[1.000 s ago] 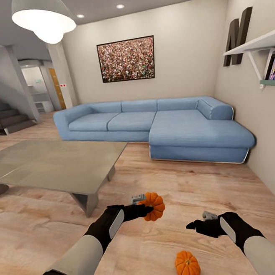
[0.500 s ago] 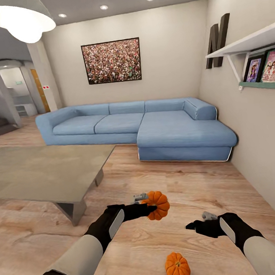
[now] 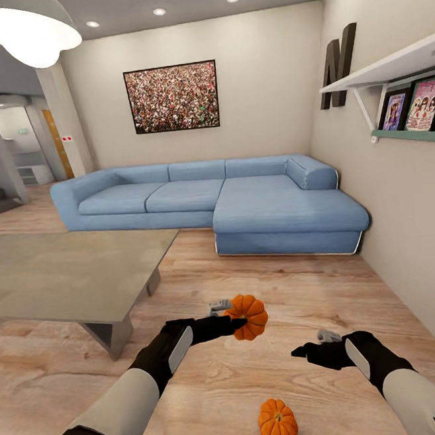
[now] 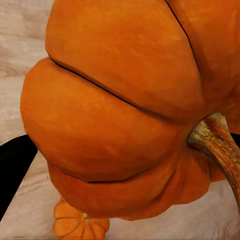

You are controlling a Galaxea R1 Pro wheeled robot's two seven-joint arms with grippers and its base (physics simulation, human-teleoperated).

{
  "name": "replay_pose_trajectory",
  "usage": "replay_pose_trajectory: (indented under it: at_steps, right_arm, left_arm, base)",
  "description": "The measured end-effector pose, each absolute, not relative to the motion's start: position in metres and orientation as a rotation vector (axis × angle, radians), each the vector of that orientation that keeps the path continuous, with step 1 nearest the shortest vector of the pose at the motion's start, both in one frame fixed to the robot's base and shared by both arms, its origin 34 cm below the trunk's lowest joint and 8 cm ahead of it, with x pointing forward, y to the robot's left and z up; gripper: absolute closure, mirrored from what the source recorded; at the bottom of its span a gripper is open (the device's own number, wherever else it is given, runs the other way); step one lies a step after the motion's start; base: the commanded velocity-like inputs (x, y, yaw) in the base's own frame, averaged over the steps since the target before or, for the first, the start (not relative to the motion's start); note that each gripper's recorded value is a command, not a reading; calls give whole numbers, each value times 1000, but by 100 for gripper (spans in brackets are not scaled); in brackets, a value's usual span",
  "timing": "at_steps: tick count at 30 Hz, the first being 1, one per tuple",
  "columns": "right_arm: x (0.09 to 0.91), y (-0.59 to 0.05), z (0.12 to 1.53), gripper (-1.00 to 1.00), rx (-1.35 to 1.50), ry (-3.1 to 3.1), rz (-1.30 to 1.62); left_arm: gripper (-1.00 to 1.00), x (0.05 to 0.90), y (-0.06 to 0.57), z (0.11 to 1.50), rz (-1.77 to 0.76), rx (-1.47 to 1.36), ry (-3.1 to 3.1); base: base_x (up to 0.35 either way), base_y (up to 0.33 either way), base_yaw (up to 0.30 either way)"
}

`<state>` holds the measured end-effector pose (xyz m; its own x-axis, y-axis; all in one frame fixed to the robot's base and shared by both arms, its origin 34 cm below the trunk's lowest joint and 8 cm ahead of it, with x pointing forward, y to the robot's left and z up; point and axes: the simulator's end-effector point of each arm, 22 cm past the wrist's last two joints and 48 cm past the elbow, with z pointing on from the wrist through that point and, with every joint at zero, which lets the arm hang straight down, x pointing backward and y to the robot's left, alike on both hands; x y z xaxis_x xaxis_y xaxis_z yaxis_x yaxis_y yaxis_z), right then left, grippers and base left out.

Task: Place each of the two pumpkins and all three candles from the living room inside a cabinet in the living room (use any cabinet), then make sure every cabinet is closed, and position the cauldron so it is next to a table in the living room.

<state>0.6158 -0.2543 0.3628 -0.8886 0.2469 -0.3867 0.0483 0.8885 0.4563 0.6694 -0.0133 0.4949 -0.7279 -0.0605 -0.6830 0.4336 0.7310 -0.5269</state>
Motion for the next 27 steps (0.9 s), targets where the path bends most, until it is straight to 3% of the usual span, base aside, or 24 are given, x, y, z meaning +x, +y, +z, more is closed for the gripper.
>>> replay_pose_trajectory:
  at_steps: [15, 27]
  right_arm:
    - [618, -244, 364, -100, 202, 2609, 617]
    - [607, -238, 338, -100, 129, 2678, 583]
  left_arm:
    - [100, 677, 3, 500, -891, 273, 2211]
    - [100, 672, -16, 516, -1050, 352, 2129]
  base:
    - [0, 0, 0]
    - [0, 0, 0]
